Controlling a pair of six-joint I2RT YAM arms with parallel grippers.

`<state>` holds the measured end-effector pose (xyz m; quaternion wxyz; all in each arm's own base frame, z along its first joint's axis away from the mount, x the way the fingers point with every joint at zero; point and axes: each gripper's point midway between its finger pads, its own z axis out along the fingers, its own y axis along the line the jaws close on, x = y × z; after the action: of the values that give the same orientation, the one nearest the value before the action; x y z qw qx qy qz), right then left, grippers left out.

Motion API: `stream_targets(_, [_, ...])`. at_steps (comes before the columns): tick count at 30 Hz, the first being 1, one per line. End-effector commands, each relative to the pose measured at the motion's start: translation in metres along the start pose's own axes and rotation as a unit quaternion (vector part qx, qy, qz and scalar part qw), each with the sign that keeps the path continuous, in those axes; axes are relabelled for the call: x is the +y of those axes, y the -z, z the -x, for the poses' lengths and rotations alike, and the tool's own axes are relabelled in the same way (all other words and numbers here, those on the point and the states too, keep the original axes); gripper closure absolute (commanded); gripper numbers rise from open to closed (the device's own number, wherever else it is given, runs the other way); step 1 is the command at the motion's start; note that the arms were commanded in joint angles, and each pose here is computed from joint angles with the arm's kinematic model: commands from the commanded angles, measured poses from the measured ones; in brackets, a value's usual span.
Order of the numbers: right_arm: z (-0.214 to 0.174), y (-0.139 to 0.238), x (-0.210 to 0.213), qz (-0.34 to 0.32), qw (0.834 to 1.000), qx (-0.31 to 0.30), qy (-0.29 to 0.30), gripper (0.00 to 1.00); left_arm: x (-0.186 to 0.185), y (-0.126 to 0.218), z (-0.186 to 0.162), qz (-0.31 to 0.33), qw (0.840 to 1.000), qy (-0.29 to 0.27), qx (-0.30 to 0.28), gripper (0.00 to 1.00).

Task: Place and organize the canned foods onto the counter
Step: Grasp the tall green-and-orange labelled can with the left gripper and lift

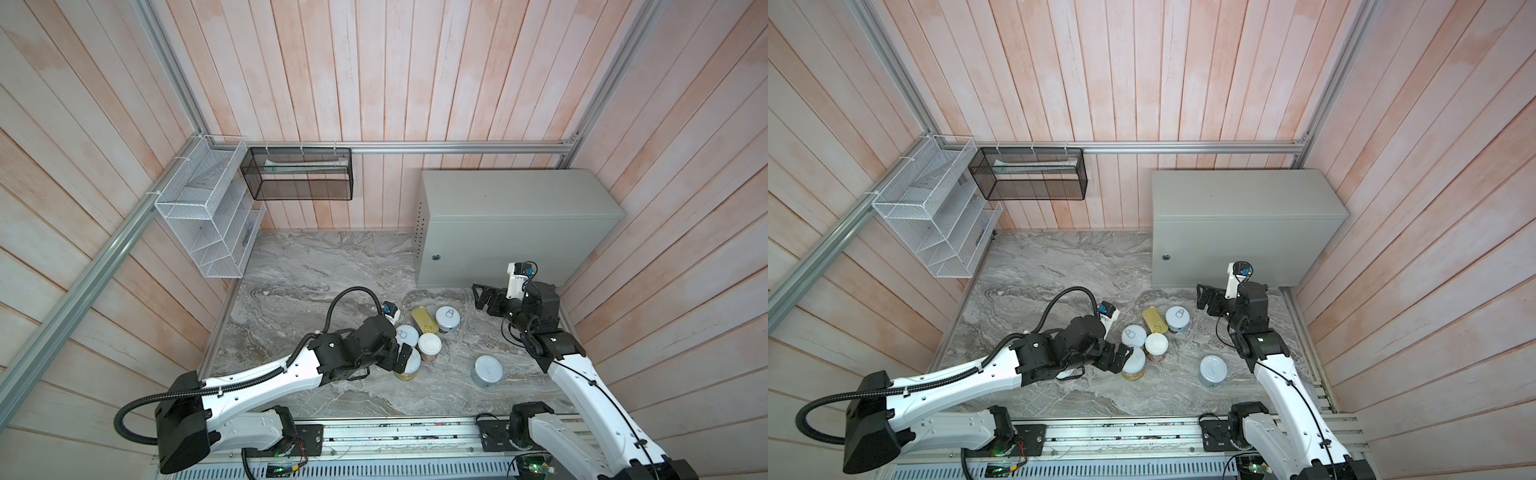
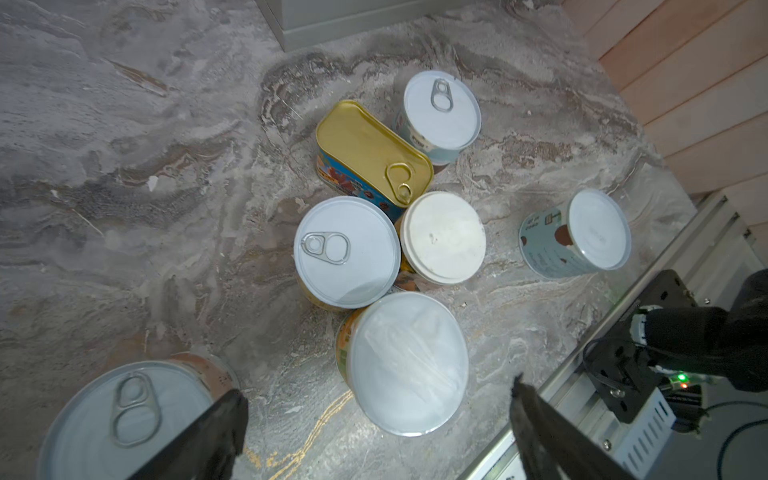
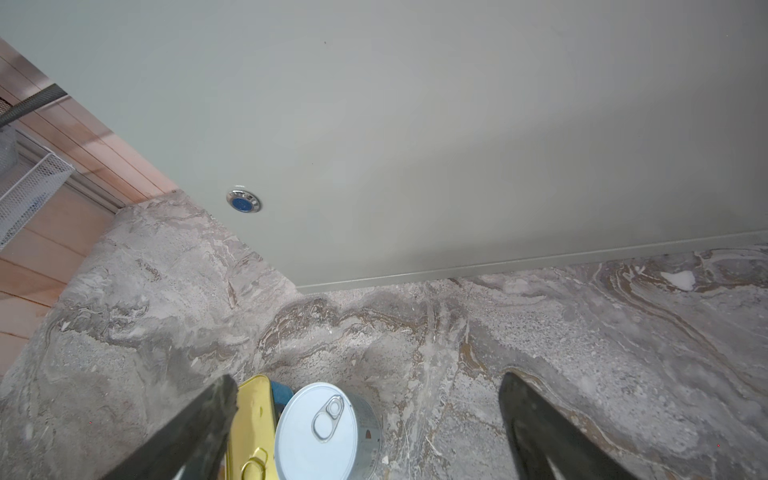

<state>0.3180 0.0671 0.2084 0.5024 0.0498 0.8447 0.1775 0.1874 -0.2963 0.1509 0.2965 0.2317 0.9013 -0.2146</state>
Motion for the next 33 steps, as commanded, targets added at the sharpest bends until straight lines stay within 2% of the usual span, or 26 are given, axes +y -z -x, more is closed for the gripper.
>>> stream_targets(1, [-0.013, 0.002, -0.004, -0.006, 1.000, 0.016, -0.010, 0.02, -0.007, -0.009, 0.002, 0.006, 1.000, -0.016, 0.000, 0.00])
stream_targets(19, [-0.028, 0.008, -0.011, -0.014, 1.000, 0.019, -0.020, 0.02, -0.020, -0.054, -0.018, 0.030, 0.997, -0.059, 0.042, 0.02])
stream_targets(27, [-0.030, 0.008, -0.011, -0.015, 0.999, 0.022, -0.019, 0.02, -0.009, -0.074, -0.035, 0.081, 0.989, -0.089, 0.085, 0.12])
stream_targets(30, [-0.032, 0.008, -0.013, -0.019, 0.999, 0.023, -0.019, 0.02, -0.006, -0.078, -0.038, 0.093, 0.987, -0.090, 0.092, 0.25])
stream_targets(33, [-0.033, 0.007, -0.013, -0.017, 0.999, 0.025, -0.021, 0.02, -0.006, -0.077, -0.036, 0.092, 0.988, -0.085, 0.085, 0.33])
